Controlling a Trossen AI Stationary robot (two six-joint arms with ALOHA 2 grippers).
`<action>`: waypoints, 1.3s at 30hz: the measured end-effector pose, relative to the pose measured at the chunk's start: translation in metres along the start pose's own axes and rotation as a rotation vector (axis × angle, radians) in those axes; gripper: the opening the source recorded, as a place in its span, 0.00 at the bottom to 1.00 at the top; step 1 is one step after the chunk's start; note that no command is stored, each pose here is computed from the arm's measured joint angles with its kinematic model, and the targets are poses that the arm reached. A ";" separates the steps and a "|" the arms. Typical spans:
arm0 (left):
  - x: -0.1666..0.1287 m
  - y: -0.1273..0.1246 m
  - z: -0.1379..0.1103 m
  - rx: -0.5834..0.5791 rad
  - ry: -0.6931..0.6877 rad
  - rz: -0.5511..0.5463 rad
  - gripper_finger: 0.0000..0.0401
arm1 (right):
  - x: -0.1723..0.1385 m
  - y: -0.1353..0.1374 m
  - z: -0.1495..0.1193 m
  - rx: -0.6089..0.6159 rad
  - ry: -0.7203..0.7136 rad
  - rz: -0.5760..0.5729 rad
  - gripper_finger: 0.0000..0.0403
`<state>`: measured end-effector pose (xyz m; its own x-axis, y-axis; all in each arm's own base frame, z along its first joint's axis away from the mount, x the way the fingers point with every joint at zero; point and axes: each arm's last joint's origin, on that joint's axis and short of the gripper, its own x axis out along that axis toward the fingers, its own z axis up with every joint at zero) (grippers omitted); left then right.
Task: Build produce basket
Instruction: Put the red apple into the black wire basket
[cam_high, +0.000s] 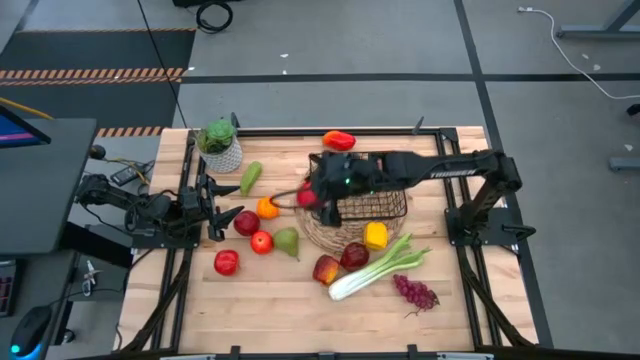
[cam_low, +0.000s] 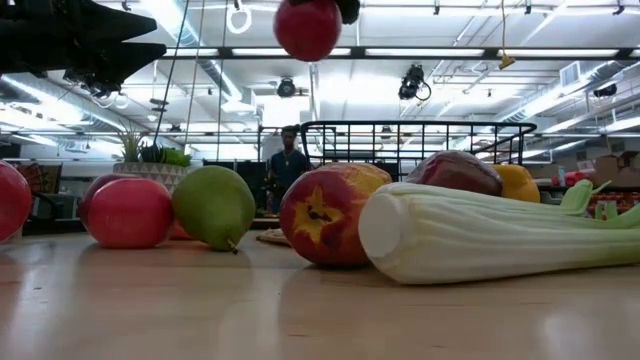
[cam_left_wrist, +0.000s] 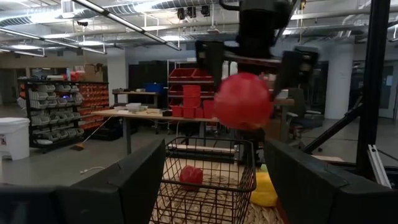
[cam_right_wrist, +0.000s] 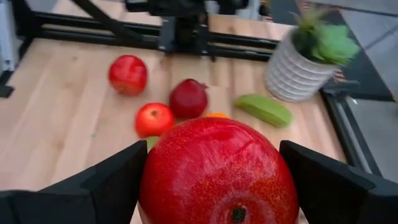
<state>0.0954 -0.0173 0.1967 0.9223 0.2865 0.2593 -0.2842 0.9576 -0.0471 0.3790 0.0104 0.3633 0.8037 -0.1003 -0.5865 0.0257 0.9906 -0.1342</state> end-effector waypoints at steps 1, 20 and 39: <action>0.000 0.000 0.000 0.000 0.000 0.000 0.70 | -0.003 -0.006 -0.001 0.008 0.007 -0.011 0.90; 0.000 0.000 0.000 0.000 0.000 0.000 0.70 | -0.017 -0.107 -0.047 0.656 0.296 -0.276 0.90; 0.000 0.000 0.000 0.000 0.000 0.000 0.70 | -0.025 -0.142 -0.062 0.944 0.319 -0.347 0.90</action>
<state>0.0954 -0.0173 0.1967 0.9222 0.2866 0.2594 -0.2843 0.9576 -0.0474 0.3186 -0.1332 0.3469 0.4741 -0.2759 -0.8361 0.7863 0.5599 0.2611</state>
